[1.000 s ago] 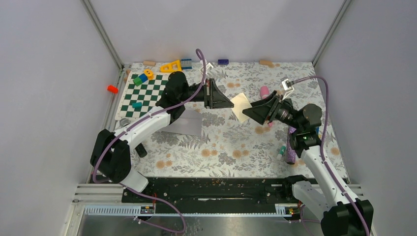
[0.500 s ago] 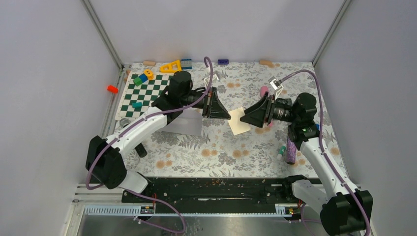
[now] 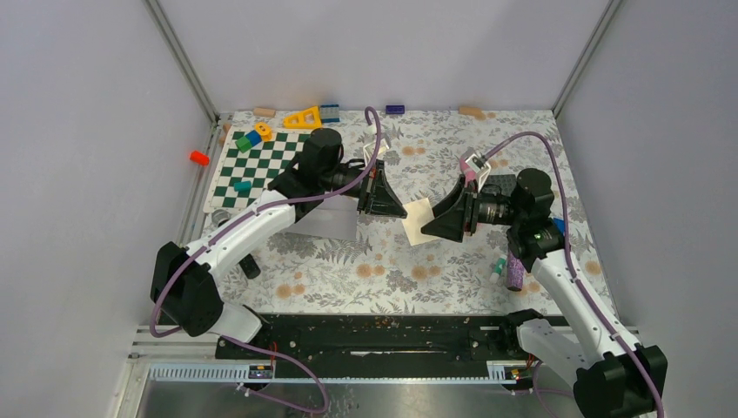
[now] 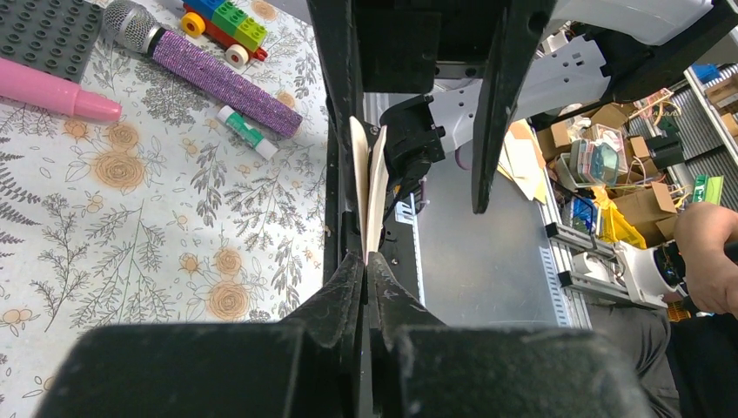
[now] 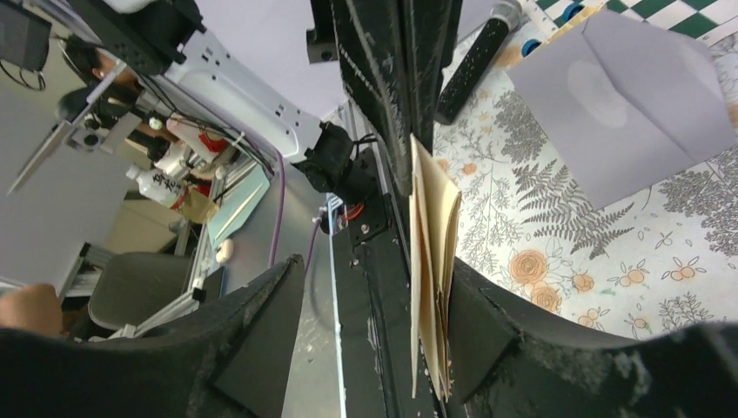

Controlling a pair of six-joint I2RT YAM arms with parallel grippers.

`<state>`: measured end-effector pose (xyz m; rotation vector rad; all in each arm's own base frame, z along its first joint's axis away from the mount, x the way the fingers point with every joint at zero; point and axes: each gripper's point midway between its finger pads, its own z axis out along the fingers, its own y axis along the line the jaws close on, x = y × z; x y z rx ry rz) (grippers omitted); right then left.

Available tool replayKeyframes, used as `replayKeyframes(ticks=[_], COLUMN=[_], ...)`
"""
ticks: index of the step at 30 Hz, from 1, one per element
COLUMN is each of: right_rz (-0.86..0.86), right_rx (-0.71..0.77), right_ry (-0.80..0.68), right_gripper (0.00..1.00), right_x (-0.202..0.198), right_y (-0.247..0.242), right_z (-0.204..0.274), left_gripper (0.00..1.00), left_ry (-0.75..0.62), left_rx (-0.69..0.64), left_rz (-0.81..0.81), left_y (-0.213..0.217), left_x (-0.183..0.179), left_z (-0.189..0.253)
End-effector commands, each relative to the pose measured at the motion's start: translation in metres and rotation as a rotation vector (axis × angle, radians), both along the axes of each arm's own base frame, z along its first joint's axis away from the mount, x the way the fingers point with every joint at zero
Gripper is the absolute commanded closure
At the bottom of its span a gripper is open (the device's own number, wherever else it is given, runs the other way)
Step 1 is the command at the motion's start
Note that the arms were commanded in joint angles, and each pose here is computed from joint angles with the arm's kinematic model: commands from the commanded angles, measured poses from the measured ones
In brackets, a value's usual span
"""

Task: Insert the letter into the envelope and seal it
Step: Fold the letter.

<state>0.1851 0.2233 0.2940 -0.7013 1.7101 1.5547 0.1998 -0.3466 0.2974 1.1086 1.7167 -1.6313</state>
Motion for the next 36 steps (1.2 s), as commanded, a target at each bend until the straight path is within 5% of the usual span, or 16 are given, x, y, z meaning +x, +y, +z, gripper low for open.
replayKeyframes(ticks=[1, 8, 18, 22, 24, 26, 28, 30, 36], right_rz=[0.053, 0.037, 0.051, 0.048, 0.046, 0.039, 0.032, 0.014, -0.1], right_rx=[-0.03, -0.053, -0.061, -0.065, -0.067, -0.068, -0.069, -0.078, -0.117], right_ry=[-0.072, -0.057, -0.031, -0.035, -0.039, -0.054, -0.08, -0.109, -0.159], right_gripper=[0.37, 0.55, 0.69, 0.97, 1.0, 1.0, 1.0, 1.0, 1.0], right_x=[-0.014, -0.008, -0.006, -0.006, -0.006, -0.006, -0.008, -0.009, 0.001], right_y=[0.003, 0.003, 0.004, 0.004, 0.004, 0.003, 0.002, 0.0, -0.013], right_z=[-0.001, -0.008, -0.01, -0.011, -0.012, -0.01, -0.006, -0.001, 0.002], left_gripper=[1.0, 1.0, 1.0, 1.0, 1.0, 0.72, 0.29, 0.07, 0.01], left_ry=[-0.104, -0.109, -0.139, -0.144, -0.145, -0.152, -0.176, -0.215, -0.348], left_rx=[-0.06, -0.059, -0.028, -0.024, -0.023, -0.021, -0.016, -0.003, 0.184], left_rz=[-0.002, -0.005, -0.02, -0.016, -0.012, 0.003, 0.045, 0.104, 0.417], left_y=[0.002, 0.002, 0.001, 0.001, 0.001, 0.001, 0.006, 0.014, 0.082], left_x=[-0.003, -0.003, -0.008, -0.007, -0.006, -0.005, 0.0, 0.006, 0.059], left_z=[0.03, 0.028, 0.019, 0.017, 0.017, 0.018, 0.021, 0.025, 0.008])
